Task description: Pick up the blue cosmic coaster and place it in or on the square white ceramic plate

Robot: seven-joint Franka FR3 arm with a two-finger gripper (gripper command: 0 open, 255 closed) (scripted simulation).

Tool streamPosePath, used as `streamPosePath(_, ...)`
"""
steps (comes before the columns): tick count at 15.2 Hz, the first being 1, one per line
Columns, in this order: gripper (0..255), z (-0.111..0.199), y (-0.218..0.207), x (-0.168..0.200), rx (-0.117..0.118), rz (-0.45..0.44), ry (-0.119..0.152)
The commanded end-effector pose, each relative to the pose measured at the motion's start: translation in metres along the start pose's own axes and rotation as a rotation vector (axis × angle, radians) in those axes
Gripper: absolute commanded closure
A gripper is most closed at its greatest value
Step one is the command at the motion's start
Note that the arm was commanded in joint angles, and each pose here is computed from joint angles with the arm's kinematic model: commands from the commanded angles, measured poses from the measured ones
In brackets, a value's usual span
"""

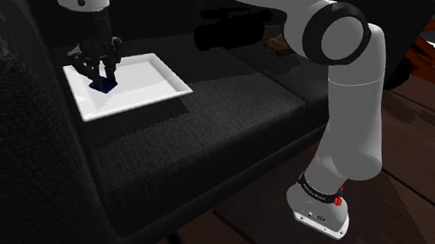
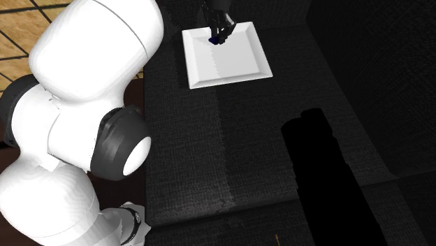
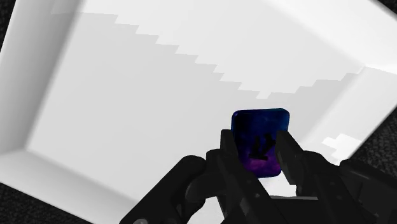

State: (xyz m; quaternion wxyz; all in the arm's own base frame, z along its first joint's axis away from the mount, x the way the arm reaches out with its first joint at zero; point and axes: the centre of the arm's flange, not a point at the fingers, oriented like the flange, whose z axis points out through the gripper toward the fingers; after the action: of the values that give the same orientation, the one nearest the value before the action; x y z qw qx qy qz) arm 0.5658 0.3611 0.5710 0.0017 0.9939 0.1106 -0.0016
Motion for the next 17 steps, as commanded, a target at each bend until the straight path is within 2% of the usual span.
streamPosePath(1,255,0.000,0.000,0.000,0.000,0.000,0.000)
streamPosePath(2,0,0.000,0.000,0.000,0.000,0.000,0.000)
streamPosePath(7,0,0.000,0.000,0.000,0.000,0.000,0.000)
streamPosePath(11,0,-0.050,0.000,0.000,0.000,0.000,0.000)
streamPosePath(17,0,-0.050,0.000,0.000,0.000,0.000,0.000)
